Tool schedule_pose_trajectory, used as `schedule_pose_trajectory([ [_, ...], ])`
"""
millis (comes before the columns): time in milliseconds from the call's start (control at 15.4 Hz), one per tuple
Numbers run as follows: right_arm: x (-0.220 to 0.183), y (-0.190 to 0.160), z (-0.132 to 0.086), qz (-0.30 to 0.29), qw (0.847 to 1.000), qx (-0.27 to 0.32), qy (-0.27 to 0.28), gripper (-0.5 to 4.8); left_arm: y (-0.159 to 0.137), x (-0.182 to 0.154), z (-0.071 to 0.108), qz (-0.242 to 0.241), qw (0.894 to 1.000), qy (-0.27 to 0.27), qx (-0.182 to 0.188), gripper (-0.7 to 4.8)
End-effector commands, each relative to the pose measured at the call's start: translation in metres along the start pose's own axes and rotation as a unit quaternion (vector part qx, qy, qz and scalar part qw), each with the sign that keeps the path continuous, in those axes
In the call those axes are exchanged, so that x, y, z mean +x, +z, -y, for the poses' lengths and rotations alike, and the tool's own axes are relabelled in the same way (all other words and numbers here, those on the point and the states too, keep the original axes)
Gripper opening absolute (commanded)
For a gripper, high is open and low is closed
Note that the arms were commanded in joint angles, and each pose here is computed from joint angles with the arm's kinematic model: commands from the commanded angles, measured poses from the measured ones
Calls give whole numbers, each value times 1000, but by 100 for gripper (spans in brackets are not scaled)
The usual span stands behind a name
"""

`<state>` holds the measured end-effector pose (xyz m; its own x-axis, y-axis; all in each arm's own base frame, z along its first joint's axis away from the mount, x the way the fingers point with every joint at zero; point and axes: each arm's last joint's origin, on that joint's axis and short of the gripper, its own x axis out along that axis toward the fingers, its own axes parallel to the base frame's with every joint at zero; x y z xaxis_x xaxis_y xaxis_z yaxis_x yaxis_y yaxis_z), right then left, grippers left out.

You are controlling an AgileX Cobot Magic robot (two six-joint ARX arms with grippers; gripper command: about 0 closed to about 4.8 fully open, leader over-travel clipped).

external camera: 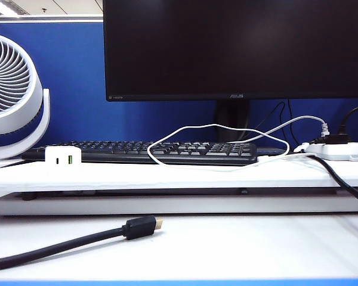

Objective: Pick up the Type-C charging cable and the charging base, insert one end of the Type-C charger into the corresponding slot on the base, and finally place the plugged-in charger back on the table.

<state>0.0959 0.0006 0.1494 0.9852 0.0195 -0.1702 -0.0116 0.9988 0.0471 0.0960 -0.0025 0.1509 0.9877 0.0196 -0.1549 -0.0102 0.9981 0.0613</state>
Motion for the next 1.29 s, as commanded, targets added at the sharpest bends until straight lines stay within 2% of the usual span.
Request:
schedule_pose_trajectory([
  [65, 1, -2, 0, -3, 1000, 15, 1, -1, -1, 0, 0, -4, 1000, 1, -2, -5],
  [388, 1, 1, 0, 11, 1000, 17, 3, -1, 0, 0, 0, 1, 1000, 1, -2, -6],
  [453, -1, 11, -1, 45, 998, 52, 6, -1, 11, -2, -1, 35, 999, 4, -8, -6],
  [583, -9, 29, -1, 69, 993, 98, -4, -1, 26, -7, -3, 71, 997, 20, -25, -6],
  [842, -36, 81, -4, 146, 985, 96, 7, -2, 79, -31, -11, 163, 981, 85, -68, -6],
  [906, -49, 110, -5, 167, 981, 96, 11, -3, 113, -46, -16, 204, 968, 121, -80, -6],
  [971, -52, 123, -6, 168, 981, 95, 11, -3, 125, -49, -17, 213, 966, 126, -81, -6],
  [1165, -50, 169, -8, 165, 982, 95, 11, -2, 161, -46, -18, 208, 968, 126, -64, -6],
  [1295, -36, 224, -11, 163, 982, 91, 29, -2, 201, -35, -18, 201, 974, 87, -55, -6],
])
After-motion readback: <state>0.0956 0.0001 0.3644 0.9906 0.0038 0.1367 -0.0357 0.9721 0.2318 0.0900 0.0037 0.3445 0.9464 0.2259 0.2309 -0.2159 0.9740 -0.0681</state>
